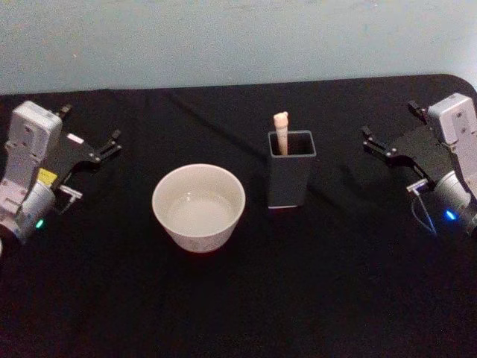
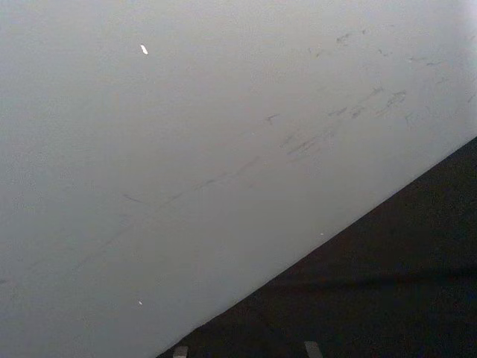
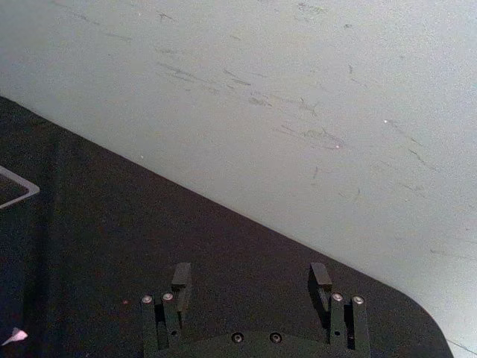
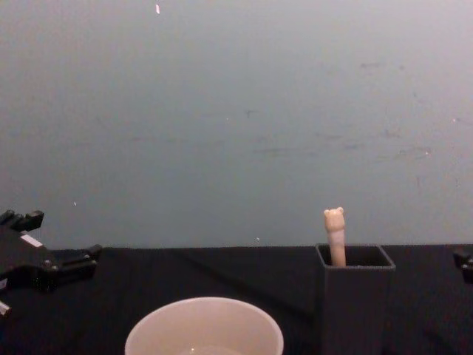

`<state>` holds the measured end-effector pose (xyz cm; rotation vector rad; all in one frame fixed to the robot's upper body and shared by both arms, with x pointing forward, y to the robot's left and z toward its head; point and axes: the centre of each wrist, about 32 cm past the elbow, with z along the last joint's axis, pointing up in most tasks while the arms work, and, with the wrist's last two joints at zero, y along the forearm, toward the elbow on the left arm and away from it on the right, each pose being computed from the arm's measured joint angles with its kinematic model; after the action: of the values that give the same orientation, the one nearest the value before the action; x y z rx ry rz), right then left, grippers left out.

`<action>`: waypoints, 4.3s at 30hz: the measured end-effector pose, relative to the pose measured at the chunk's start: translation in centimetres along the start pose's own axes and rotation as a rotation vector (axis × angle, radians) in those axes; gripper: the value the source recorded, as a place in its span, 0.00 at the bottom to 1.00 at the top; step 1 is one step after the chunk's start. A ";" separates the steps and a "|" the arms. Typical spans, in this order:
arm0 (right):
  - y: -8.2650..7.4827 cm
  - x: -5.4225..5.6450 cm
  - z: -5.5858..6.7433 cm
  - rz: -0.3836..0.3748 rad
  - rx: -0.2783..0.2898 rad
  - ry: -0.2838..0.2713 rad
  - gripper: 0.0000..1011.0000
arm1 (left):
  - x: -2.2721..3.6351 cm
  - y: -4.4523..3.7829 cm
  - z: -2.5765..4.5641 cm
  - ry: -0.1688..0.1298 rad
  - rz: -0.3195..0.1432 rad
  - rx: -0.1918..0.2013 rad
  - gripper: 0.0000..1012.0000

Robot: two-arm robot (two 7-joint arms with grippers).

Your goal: Pick up the stirring spoon with one hand, stir inside the cup, then place it back in its original position.

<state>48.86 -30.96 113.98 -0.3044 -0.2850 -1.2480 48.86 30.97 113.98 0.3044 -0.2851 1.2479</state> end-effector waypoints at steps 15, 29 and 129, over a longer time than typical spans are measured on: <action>0.0 0.0 0.0 0.000 0.000 0.000 0.99 | 0.00 0.00 0.00 0.000 0.000 0.000 0.99; 0.0 0.0 0.0 0.000 0.000 0.000 0.99 | 0.00 0.00 0.00 0.000 0.000 0.000 0.99; 3.9 -6.0 11.9 0.306 -0.162 0.216 0.99 | 0.00 0.00 0.00 0.000 0.000 0.000 0.99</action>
<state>50.24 -20.07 122.45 -0.3351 0.0485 -0.9922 48.86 30.97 113.98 0.3045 -0.2850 1.2480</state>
